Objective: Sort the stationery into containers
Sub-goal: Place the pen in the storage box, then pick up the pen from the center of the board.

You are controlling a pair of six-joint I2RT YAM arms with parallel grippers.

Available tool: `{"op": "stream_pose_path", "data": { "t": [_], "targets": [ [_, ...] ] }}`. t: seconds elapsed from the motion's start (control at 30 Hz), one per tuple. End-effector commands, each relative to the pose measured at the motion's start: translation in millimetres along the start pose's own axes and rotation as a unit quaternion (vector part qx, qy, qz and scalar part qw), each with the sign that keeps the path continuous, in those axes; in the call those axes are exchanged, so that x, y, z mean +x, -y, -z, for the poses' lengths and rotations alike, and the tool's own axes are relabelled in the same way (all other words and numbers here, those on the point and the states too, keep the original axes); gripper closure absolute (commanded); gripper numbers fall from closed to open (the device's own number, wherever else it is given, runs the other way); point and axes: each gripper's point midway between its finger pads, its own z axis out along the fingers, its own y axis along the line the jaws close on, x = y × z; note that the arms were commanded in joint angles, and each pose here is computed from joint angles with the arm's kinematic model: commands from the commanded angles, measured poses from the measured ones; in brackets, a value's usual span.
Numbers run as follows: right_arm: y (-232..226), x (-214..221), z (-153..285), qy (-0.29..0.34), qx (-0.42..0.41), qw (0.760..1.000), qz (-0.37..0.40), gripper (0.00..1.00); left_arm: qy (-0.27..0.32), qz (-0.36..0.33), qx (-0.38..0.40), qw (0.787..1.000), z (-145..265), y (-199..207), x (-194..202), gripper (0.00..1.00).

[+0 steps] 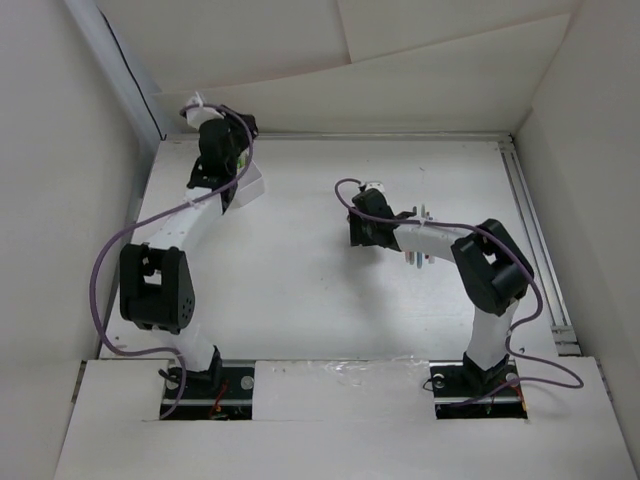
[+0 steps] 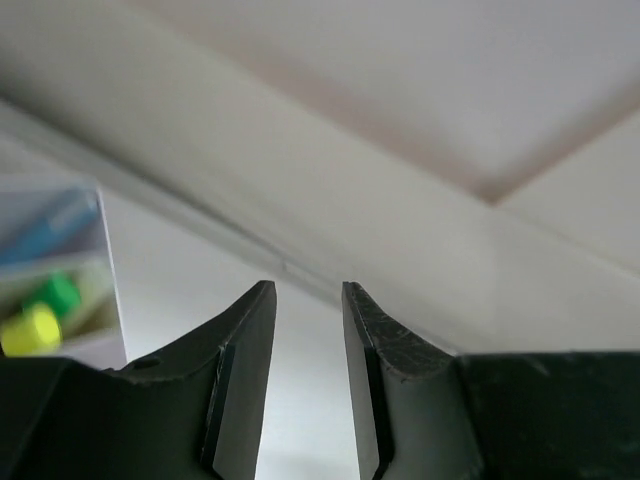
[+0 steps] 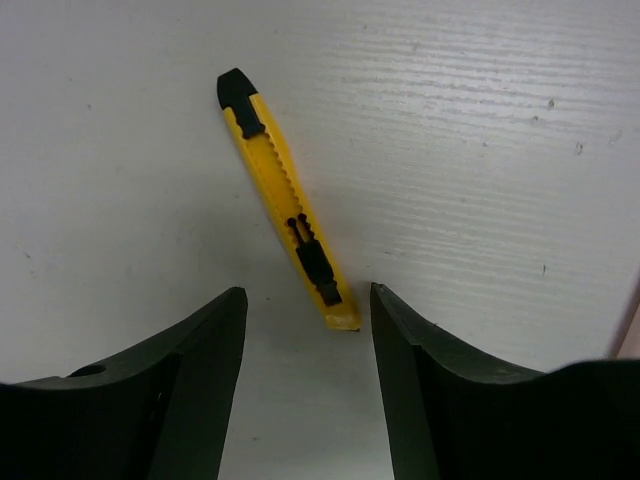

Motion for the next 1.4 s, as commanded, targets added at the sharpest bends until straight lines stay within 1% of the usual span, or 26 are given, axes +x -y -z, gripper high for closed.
{"op": "stream_pose_path", "data": {
  "t": [0.0,0.07,0.17,0.23,0.27,0.3,0.37,0.4,0.47,0.5,0.57,0.6,0.63,0.73,0.77,0.8,0.83,0.87,0.9,0.93,0.97,1.1,1.13,1.23,1.27,1.37],
  "targets": [
    [3,-4,-6,-0.002,0.016,1.0,-0.001,0.42,-0.052,0.073,0.064,0.994,33,14,39,0.71],
    [6,-4,-11,-0.005,0.021,1.0,-0.003,0.42,-0.073,0.083,0.081,0.991,49,22,64,0.71],
    [6,-3,-14,-0.005,0.02,1.0,-0.004,0.42,-0.115,0.081,0.086,0.986,71,21,104,0.72],
    [5,0,-19,-0.016,0.003,1.0,-0.01,0.46,-0.134,0.071,0.095,0.984,86,24,118,0.72],
    [3,0,-19,-0.018,-0.002,1.0,-0.011,0.51,-0.147,0.062,0.101,0.982,93,29,131,0.72],
    [4,4,-21,-0.023,0.0,1.0,-0.009,0.61,-0.149,0.057,0.106,0.981,99,31,132,0.72],
    [3,5,-21,-0.025,-0.004,1.0,-0.009,0.71,-0.162,0.053,0.1,0.98,109,23,141,0.72],
    [3,5,-21,-0.025,-0.004,1.0,-0.009,0.87,-0.172,0.049,0.089,0.98,112,15,148,0.71],
    [4,9,-22,-0.029,-0.002,1.0,-0.008,0.98,-0.184,0.031,0.084,0.979,116,10,152,0.68],
    [5,9,-19,-0.028,-0.002,1.0,-0.009,1.0,-0.193,0.022,0.076,0.978,118,5,156,0.68],
    [4,1,-12,-0.01,-0.01,1.0,-0.013,1.0,-0.214,0.016,0.085,0.973,123,6,163,0.62],
    [6,6,-9,-0.013,-0.009,1.0,-0.017,1.0,-0.223,0.011,0.087,0.971,125,5,166,0.6],
    [4,-3,-2,0.002,-0.015,1.0,-0.021,1.0,-0.232,0.006,0.091,0.968,128,5,170,0.59],
    [4,-4,9,0.014,-0.027,0.999,-0.024,1.0,-0.283,0.008,0.113,0.952,138,6,191,0.56],
    [-2,-14,20,0.033,-0.039,0.998,-0.025,1.0,-0.294,0.01,0.124,0.948,140,9,196,0.56],
    [-4,-17,26,0.041,-0.047,0.998,-0.027,1.0,-0.319,0.014,0.146,0.936,148,14,205,0.56],
    [-7,-10,30,0.038,-0.057,0.997,-0.024,1.0,-0.342,0.02,0.149,0.928,150,11,218,0.55],
    [-9,-17,41,0.053,-0.071,0.996,-0.022,1.0,-0.355,0.022,0.159,0.921,150,14,223,0.55],
    [-14,-19,45,0.058,-0.087,0.994,-0.023,1.0,-0.379,0.031,0.175,0.908,155,20,230,0.55],
    [-15,-18,48,0.058,-0.093,0.994,-0.023,1.0,-0.394,0.032,0.177,0.901,152,19,240,0.55],
    [-17,-22,55,0.066,-0.103,0.992,-0.025,1.0,-0.401,0.032,0.186,0.897,154,23,245,0.52],
    [-22,-18,65,0.073,-0.122,0.99,-0.012,1.0,-0.427,0.016,0.189,0.884,159,35,269,0.49],
    [-25,-23,70,0.082,-0.131,0.988,-0.014,1.0,-0.434,0.009,0.19,0.881,160,38,274,0.49],
    [-32,-23,72,0.078,-0.153,0.985,-0.011,1.0,-0.439,-0.004,0.208,0.874,164,56,283,0.5],
    [-38,-23,77,0.08,-0.164,0.983,-0.004,1.0,-0.435,-0.005,0.204,0.877,162,55,283,0.5],
    [-41,-19,77,0.077,-0.174,0.982,-0.002,1.0,-0.441,-0.006,0.213,0.872,164,57,292,0.5]
  ]
}}
